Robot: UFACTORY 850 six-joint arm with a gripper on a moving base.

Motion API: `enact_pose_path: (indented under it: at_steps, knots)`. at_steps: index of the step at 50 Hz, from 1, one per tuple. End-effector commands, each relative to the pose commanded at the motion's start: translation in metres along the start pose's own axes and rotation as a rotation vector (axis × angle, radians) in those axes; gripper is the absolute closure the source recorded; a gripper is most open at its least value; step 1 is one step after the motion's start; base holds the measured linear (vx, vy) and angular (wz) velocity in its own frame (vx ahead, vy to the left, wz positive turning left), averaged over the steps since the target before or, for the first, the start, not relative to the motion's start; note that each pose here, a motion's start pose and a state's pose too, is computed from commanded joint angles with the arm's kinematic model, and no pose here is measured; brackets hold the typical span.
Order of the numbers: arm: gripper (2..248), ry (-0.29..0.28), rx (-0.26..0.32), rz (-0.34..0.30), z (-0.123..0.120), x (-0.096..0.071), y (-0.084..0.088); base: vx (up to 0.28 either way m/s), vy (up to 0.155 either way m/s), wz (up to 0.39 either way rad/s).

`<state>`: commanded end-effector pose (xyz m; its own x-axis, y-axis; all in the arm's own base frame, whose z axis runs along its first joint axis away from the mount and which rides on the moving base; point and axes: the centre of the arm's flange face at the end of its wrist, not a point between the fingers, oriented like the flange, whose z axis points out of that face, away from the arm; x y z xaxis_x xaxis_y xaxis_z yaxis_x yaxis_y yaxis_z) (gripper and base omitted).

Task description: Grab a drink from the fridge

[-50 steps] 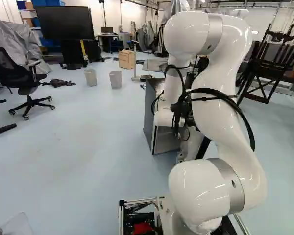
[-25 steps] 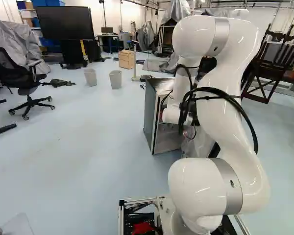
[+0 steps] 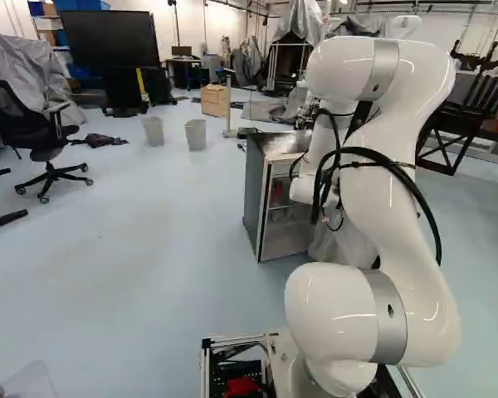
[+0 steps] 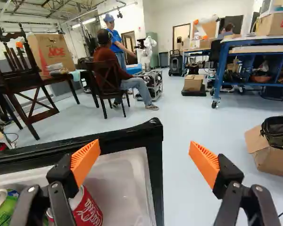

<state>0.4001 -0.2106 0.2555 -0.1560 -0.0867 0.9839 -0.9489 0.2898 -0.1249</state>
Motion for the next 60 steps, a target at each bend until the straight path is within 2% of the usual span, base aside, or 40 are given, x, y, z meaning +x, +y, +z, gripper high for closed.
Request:
enact_pose_path:
  at_steps: [60]
  knots:
    - [3, 0.051, -0.228, 0.193, 0.134, 0.011, -0.065, 0.0, 0.0, 0.0]
